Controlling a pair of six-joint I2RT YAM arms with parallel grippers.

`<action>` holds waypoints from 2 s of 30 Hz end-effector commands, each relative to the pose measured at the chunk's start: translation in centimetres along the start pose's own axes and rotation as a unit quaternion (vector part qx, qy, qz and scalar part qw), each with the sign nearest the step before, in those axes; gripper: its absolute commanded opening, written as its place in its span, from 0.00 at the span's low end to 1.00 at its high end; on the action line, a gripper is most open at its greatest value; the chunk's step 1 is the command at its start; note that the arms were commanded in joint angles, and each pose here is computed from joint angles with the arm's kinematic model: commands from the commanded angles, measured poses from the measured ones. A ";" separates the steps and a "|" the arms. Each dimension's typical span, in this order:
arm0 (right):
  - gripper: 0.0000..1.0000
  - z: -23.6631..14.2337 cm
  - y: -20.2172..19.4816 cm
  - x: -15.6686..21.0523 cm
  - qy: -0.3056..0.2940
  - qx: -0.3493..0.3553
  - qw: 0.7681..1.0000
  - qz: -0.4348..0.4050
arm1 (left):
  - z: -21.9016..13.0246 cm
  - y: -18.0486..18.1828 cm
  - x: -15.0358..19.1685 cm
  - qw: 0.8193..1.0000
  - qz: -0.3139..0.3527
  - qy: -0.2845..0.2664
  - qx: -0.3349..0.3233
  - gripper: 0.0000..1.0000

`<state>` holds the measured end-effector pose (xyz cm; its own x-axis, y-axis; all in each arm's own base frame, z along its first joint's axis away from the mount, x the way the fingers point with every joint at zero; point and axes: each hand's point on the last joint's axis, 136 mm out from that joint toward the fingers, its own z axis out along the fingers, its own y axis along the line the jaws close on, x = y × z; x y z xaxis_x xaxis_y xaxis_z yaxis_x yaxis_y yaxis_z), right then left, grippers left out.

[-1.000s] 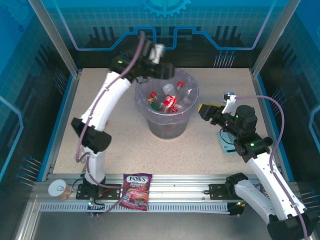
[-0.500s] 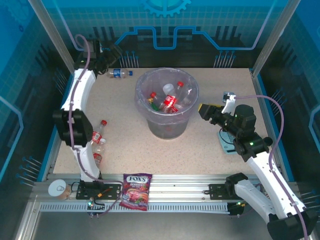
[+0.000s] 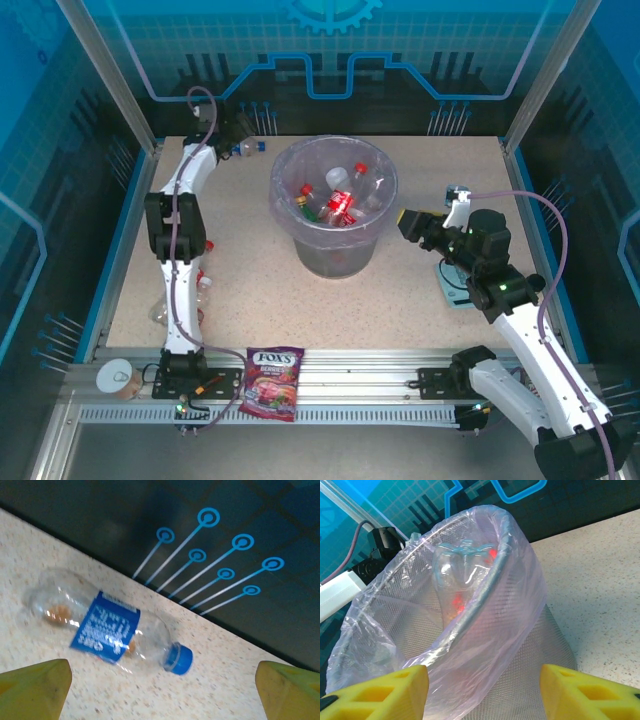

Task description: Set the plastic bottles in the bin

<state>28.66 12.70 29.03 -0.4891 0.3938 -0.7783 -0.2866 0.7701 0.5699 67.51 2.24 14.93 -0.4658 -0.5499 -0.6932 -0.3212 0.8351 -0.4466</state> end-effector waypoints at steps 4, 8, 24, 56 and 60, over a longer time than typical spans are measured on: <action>0.62 -0.4 0.3 -1.4 -0.009 0.010 1.000 -0.007 | 2.4 1.1 -2.0 0.993 0.102 -0.019 -0.054 0.95; 0.62 -1.0 0.9 -1.9 -0.019 0.004 1.000 -0.006 | 3.5 2.3 -1.3 0.987 0.140 -0.016 -0.079 0.95; 0.62 -1.1 2.2 -2.0 -0.025 -0.018 1.000 -0.001 | 4.1 6.1 4.7 0.970 0.185 0.104 -0.116 0.94; 0.62 -2.1 1.6 -1.9 -0.031 0.000 0.999 -0.006 | -0.4 -2.6 -3.0 0.991 0.100 -0.071 0.055 0.99; 0.62 -1.8 1.7 -1.8 -0.029 -0.004 1.000 0.000 | 2.0 -2.6 -2.2 0.993 0.099 -0.044 0.046 0.99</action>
<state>27.52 12.34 30.76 -0.4585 0.4030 -0.7921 -0.2907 0.7742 0.5622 69.63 2.42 15.32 -0.4412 -0.4024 -0.8021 -0.2210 0.9150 -0.3375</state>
